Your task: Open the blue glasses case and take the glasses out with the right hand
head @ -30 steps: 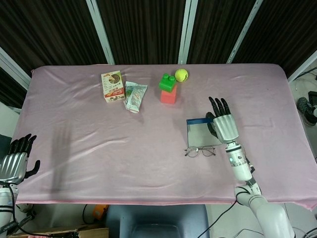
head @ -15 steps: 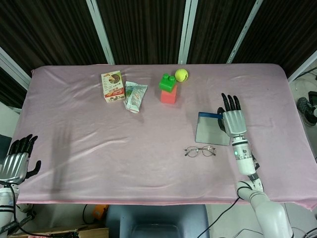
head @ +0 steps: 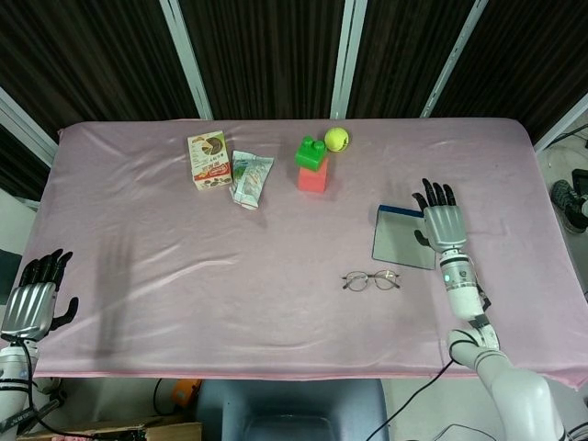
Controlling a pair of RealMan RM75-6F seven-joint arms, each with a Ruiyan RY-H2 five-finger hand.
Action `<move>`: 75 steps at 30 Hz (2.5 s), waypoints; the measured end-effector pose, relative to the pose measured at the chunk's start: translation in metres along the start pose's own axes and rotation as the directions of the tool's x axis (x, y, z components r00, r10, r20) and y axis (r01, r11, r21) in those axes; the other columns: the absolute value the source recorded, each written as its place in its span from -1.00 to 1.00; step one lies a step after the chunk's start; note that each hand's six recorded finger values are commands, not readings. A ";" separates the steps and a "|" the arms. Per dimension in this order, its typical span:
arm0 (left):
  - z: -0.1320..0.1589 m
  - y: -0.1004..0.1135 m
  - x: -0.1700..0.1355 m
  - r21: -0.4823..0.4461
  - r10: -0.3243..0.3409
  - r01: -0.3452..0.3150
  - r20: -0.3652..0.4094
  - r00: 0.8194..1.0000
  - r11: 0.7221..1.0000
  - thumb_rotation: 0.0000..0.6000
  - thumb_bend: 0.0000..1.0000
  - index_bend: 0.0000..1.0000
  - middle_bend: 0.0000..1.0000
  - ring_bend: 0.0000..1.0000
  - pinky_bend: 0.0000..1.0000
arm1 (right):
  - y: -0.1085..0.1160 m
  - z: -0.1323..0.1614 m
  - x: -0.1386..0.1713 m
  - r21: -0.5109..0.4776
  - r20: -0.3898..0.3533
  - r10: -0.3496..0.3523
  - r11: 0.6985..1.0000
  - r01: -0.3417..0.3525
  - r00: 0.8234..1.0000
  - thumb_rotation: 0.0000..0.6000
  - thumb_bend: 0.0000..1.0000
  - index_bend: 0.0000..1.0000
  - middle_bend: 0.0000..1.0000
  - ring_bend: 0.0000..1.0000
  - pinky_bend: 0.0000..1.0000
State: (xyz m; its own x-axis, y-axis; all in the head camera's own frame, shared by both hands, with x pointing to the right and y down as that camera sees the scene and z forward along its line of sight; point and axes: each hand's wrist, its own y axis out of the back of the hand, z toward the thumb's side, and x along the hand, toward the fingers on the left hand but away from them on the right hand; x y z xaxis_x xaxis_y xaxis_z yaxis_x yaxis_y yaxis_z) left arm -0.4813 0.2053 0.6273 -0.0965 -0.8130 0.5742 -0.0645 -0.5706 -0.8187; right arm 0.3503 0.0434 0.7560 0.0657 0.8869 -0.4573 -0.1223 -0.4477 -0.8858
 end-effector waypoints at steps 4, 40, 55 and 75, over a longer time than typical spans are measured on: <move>0.000 0.001 -0.001 -0.005 0.005 -0.005 0.004 1.000 1.000 1.00 -0.18 -1.00 -1.00 -1.00 -0.96 | 0.001 0.012 0.009 -0.009 -0.081 0.020 1.000 -0.021 0.996 1.00 -0.30 -0.31 -1.00 -1.00 -1.00; -0.001 0.003 -0.002 -0.007 0.005 -0.005 0.007 1.000 1.000 1.00 -0.18 -1.00 -1.00 -1.00 -0.96 | -0.008 0.083 0.081 0.086 -0.365 0.157 0.987 -0.135 0.918 1.00 -0.03 0.30 -0.97 -1.00 -1.00; -0.001 0.003 -0.003 -0.006 0.004 -0.004 0.008 1.000 1.000 1.00 -0.18 -1.00 -1.00 -1.00 -0.96 | -0.016 0.088 0.080 0.086 -0.363 0.175 0.984 -0.154 0.915 1.00 -0.02 0.32 -0.96 -1.00 -1.00; -0.002 0.004 -0.003 -0.006 0.004 -0.003 0.010 1.000 1.000 1.00 -0.18 -1.00 -1.00 -1.00 -0.96 | -0.018 0.095 0.073 0.061 -0.355 0.177 0.984 -0.166 0.918 1.00 -0.01 0.32 -0.96 -1.00 -1.00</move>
State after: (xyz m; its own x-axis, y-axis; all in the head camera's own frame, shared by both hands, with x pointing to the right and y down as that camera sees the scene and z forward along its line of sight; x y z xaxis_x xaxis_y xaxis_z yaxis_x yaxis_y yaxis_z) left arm -0.4829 0.2062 0.6225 -0.0866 -0.8161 0.5714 -0.0698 -0.5671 -0.8207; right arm 0.2629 0.1269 0.7466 0.3905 0.6943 -0.6045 -0.1919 -0.5808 -0.7911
